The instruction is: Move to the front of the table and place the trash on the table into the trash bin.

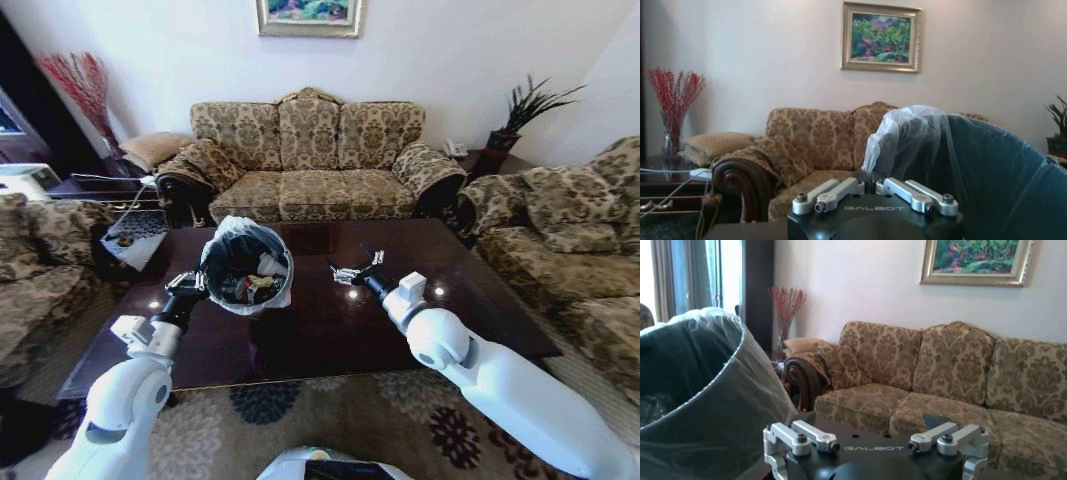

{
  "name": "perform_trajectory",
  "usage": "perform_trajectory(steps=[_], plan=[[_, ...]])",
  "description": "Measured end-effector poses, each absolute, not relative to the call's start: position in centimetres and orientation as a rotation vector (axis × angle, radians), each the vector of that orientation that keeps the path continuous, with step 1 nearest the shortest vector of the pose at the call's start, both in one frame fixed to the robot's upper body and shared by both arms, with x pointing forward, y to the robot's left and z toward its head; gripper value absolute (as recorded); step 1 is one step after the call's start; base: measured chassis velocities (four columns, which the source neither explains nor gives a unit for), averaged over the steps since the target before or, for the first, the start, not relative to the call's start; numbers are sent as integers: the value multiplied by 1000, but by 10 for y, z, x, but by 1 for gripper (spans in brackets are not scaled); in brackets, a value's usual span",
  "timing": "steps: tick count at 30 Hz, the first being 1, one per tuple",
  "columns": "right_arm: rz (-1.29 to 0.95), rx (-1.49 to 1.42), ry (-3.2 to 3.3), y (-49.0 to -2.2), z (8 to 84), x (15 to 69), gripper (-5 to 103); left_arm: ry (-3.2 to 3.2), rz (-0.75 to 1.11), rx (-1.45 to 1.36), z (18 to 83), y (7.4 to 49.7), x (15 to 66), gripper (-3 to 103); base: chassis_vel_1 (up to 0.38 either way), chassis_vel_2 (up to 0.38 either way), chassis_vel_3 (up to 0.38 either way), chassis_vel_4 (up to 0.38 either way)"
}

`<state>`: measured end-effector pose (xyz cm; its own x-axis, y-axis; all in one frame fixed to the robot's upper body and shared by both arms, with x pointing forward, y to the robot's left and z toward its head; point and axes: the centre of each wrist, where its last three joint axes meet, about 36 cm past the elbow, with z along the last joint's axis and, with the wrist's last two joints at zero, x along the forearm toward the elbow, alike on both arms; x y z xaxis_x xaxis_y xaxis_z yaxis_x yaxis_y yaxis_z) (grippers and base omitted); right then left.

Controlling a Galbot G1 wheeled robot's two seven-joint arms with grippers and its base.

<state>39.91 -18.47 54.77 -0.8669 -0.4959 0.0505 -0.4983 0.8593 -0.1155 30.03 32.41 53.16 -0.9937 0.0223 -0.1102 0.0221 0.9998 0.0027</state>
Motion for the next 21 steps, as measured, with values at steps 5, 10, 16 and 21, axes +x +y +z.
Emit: perform_trajectory(steps=[5,10,16,21], plan=[[183,767,-3017,-181,543,400,100,3035,3,16,531,326,300,3,214,182,-162,-153],[182,756,-3018,-179,539,401,100,3040,-4,-1,530,326,299,3,39,24,-15,-25],[179,745,-3020,-178,536,403,100,3050,-20,-10,530,323,298,3,-38,-50,23,38],[178,739,-3022,-178,535,404,100,3052,-20,-16,530,323,297,3,10,7,2,5]])
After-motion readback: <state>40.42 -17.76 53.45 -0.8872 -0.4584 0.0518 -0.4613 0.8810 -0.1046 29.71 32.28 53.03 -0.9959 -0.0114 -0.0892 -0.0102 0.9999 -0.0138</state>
